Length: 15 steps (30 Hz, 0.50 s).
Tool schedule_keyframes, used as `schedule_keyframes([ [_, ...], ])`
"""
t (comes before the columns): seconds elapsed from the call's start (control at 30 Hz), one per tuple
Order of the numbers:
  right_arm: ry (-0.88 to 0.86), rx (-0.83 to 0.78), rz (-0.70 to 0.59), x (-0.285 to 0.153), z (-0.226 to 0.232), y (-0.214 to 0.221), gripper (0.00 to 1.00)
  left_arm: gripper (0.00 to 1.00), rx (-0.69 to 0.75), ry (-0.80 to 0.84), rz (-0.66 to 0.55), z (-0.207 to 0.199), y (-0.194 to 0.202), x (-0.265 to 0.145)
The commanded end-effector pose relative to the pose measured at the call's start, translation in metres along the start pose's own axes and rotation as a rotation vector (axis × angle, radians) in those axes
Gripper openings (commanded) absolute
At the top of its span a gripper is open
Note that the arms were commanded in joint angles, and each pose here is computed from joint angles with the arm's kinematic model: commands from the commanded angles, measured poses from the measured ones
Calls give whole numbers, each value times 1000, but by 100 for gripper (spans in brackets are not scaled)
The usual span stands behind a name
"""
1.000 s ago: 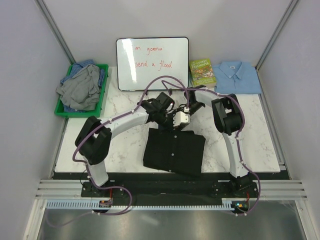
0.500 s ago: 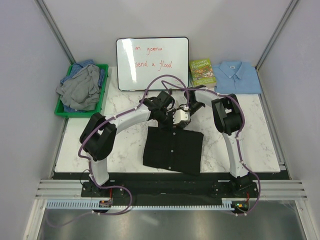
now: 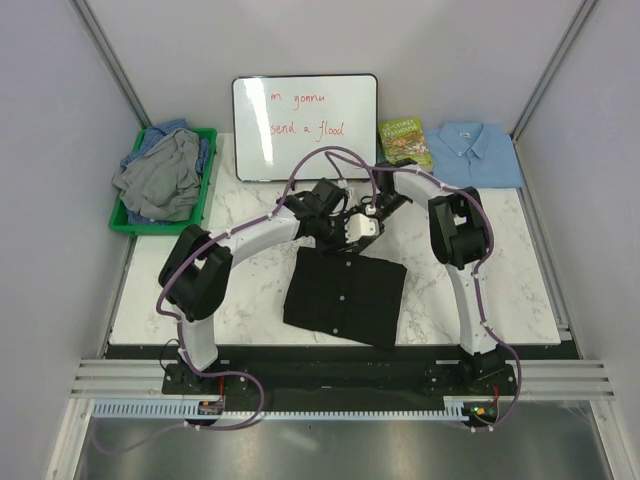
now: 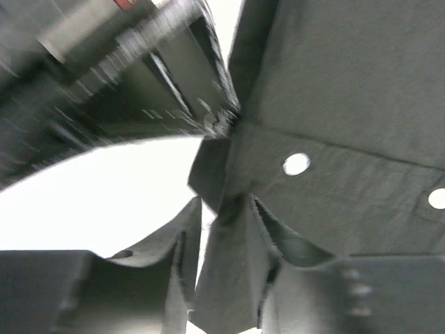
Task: Fold and stack the long sleeve shirts
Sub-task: Fold the shirt
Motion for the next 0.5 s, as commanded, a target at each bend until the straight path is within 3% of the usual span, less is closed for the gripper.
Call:
schedule_keyframes([
  [0.0, 109, -90, -92, -50, 9, -24, 50, 45, -40, -74, -74, 29, -7, -34],
  [0.17, 216, -92, -118, -95, 25, -14, 62, 54, -198, -57, -122, 45, 4, -79],
  [0.27, 226, -75, -112, -118, 43, 7, 68, 56, -291, 24, -107, 37, 27, -82],
  [0.33, 197, -63, -84, -116, 50, 22, 72, 57, -326, 87, -115, 31, 31, -82],
  [0.37, 179, -68, -82, -120, 64, 28, 79, 59, -341, 104, -121, 30, 33, -81],
  [0.47, 164, -60, -59, -115, 75, 46, 83, 62, -375, 153, -111, 28, 36, -74],
])
Point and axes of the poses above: each gripper's point midway between its finger pads, its own x axis out along the fingers, its own z axis along the line the jaws close on, y = z × x, the point moved 7 cm from there along -x, back along the fingers, and after that the axes turned 5 degrees about x, right-handed, at the moved point
